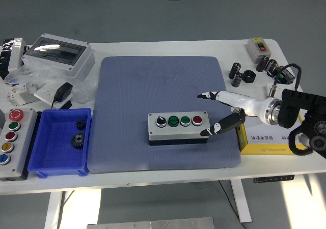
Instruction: Pick up the button,place it on the desk,press the button,press the button
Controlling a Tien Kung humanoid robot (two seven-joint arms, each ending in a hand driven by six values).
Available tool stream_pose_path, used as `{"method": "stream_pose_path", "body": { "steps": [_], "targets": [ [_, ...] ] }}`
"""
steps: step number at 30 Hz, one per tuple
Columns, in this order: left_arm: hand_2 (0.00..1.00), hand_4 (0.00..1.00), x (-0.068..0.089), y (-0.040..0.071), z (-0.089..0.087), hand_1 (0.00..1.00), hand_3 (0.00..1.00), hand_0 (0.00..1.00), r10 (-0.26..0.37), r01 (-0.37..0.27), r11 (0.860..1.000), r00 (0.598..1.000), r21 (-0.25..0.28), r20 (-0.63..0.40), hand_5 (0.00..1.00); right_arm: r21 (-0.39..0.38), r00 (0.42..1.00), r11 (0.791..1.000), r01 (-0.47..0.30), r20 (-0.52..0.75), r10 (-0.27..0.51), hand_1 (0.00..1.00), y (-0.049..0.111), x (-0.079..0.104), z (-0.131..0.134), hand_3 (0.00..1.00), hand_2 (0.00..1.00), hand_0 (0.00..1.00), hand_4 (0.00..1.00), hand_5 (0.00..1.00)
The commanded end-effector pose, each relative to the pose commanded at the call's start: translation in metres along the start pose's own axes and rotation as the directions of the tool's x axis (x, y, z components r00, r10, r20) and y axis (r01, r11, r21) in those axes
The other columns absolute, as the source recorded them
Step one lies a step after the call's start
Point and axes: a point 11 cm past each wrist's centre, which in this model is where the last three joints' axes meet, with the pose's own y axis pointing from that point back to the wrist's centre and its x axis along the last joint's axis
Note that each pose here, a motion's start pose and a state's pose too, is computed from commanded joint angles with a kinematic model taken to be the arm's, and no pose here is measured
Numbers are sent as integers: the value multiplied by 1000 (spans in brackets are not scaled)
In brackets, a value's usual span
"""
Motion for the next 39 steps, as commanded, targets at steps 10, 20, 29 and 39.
{"method": "stream_pose_path", "body": {
  "steps": [10, 20, 29, 39],
  "targets": [
    [506, 660, -1, 0, 0, 577, 605, 633, 0, 0, 1000, 1000, 1, -8, 179, 44, 998, 997, 56, -32, -55, 136, -8, -8, -19, 792, 311, 26, 323, 31],
    [506, 658, -1, 0, 0, 575, 605, 632, -1, 1, 1000, 1000, 0, -7, 177, 62, 998, 996, 62, -17, -61, 112, -20, -12, -25, 789, 284, 2, 338, 22],
    [501, 669, -1, 0, 1, 579, 604, 632, -3, 3, 1000, 1000, -3, -5, 214, 24, 998, 998, 58, 2, -58, 103, -35, -19, -14, 785, 277, 2, 346, 18],
    [499, 671, -2, 0, 2, 578, 602, 632, -6, 6, 1000, 1000, -10, -6, 229, -15, 997, 997, 76, 9, -76, 99, -39, -30, -1, 783, 265, 2, 379, 5]
  ]
}}
